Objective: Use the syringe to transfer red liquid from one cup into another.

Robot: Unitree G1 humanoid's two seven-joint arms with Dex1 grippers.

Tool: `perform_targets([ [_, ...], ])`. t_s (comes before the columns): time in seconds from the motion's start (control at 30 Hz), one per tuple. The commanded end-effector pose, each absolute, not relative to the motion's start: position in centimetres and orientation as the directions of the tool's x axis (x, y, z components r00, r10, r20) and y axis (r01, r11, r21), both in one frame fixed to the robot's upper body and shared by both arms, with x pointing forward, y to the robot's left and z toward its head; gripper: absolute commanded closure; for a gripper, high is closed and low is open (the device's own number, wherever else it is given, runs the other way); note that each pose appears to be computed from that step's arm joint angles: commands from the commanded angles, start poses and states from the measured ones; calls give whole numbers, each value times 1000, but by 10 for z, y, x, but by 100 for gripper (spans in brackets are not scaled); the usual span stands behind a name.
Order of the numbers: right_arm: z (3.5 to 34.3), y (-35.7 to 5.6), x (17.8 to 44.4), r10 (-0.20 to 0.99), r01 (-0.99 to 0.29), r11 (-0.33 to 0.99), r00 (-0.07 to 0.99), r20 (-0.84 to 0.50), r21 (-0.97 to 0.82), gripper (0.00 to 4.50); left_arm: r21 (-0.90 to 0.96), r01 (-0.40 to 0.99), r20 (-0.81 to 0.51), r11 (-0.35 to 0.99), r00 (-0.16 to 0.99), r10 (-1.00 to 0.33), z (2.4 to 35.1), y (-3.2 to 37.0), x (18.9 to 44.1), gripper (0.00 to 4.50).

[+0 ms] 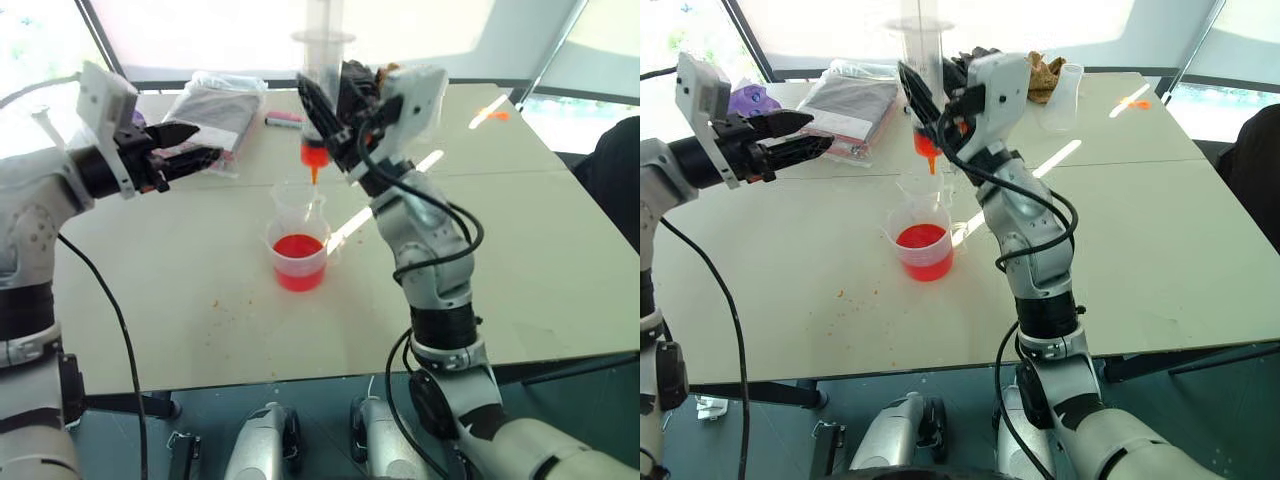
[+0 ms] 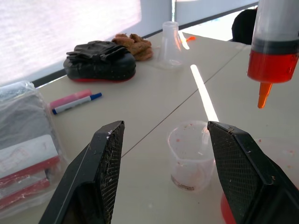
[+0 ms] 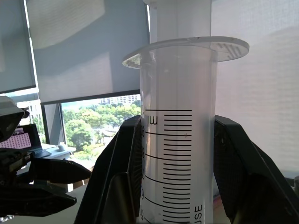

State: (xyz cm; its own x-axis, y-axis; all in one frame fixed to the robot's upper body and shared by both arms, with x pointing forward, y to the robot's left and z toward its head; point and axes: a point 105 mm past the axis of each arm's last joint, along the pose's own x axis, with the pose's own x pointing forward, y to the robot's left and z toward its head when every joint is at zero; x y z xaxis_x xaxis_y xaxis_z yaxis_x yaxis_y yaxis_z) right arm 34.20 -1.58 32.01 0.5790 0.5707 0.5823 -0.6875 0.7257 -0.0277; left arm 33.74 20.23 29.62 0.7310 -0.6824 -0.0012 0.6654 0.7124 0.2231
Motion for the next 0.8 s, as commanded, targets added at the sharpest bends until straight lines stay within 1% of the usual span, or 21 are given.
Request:
perform_targets([
  [0.03,333,-9,343,576,-707,705,535,618,-45,300,273,633,51,725,743,-668,311,205,330,152],
  [0.2,325,12,369,592,-702,707,522,614,-84,300,277,614,63,739,756,-652,308,205,336,152],
  [0.3,319,20,385,602,-700,707,525,602,-96,300,301,597,86,744,760,-644,312,202,343,152],
  [0.4,310,22,395,614,-699,706,529,586,-110,300,356,586,104,728,749,-654,319,194,354,152],
  [0.63,296,22,404,628,-697,706,536,564,-123,300,460,588,150,665,687,-711,343,167,393,152],
  [0.8,290,24,405,629,-696,708,543,557,-120,300,484,612,174,625,632,-755,358,146,409,152],
])
